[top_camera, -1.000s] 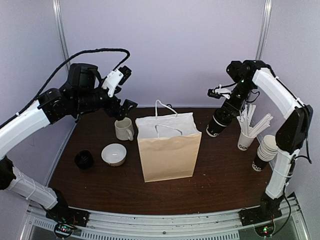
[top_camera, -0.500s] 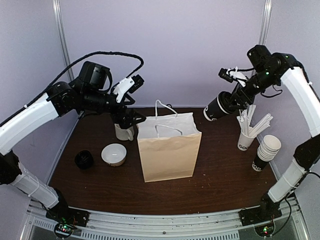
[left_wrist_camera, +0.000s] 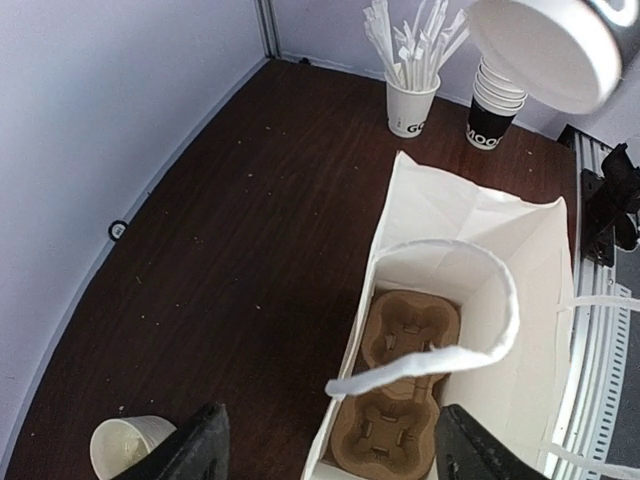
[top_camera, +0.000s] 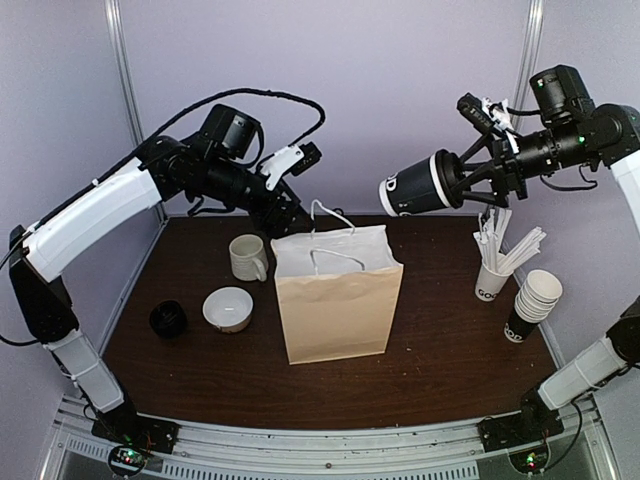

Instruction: Pack the takeout coffee

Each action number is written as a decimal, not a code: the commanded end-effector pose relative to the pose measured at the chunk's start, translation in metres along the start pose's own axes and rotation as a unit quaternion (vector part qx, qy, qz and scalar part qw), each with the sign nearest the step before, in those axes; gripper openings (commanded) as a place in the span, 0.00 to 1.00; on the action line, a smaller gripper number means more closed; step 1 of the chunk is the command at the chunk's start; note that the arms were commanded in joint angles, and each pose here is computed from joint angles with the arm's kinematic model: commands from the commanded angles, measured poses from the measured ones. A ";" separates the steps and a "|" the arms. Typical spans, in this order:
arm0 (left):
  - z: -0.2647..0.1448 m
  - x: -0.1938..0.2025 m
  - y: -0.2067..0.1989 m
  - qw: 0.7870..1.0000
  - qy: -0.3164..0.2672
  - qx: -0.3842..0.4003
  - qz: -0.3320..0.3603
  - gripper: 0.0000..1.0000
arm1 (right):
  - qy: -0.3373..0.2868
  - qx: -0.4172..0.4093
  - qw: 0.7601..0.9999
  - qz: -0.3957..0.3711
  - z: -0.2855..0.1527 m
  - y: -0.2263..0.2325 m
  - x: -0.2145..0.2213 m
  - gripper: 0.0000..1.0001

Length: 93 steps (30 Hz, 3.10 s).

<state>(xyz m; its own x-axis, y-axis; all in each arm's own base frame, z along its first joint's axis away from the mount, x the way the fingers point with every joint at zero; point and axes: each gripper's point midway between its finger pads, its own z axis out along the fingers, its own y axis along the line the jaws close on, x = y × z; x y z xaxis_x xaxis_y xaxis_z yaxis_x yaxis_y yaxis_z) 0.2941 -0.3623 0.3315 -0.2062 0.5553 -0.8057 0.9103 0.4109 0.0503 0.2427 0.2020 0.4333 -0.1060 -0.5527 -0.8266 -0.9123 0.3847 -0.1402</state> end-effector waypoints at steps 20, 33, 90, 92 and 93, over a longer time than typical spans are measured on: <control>0.027 0.019 -0.010 0.995 0.072 0.064 0.012 0.31 | 0.066 -0.078 0.991 -0.081 0.077 0.058 -0.006 0.70; 0.012 0.006 -0.013 0.997 0.050 0.063 -0.013 0.00 | 0.113 -0.062 0.982 -0.140 0.109 0.069 -0.003 0.69; 0.035 0.036 0.045 0.987 0.012 -0.083 -0.135 0.65 | 0.269 -0.020 0.871 -0.410 0.134 0.166 0.122 0.70; 0.040 0.040 0.044 0.987 0.012 -0.078 -0.143 0.65 | 0.265 -0.027 0.872 -0.409 0.133 0.172 0.124 0.70; 0.042 0.042 0.043 0.987 0.012 -0.076 -0.145 0.65 | 0.265 -0.029 0.872 -0.410 0.132 0.174 0.125 0.70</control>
<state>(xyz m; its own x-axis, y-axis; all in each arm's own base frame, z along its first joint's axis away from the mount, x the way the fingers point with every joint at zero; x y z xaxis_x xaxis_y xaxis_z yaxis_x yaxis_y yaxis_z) 0.3375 -0.3402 0.2708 -0.4565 0.4809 -0.7485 0.7423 0.6697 -0.0225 0.1252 0.2972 0.2237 0.4312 -0.8997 -0.0685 -0.8056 -0.3497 -0.4783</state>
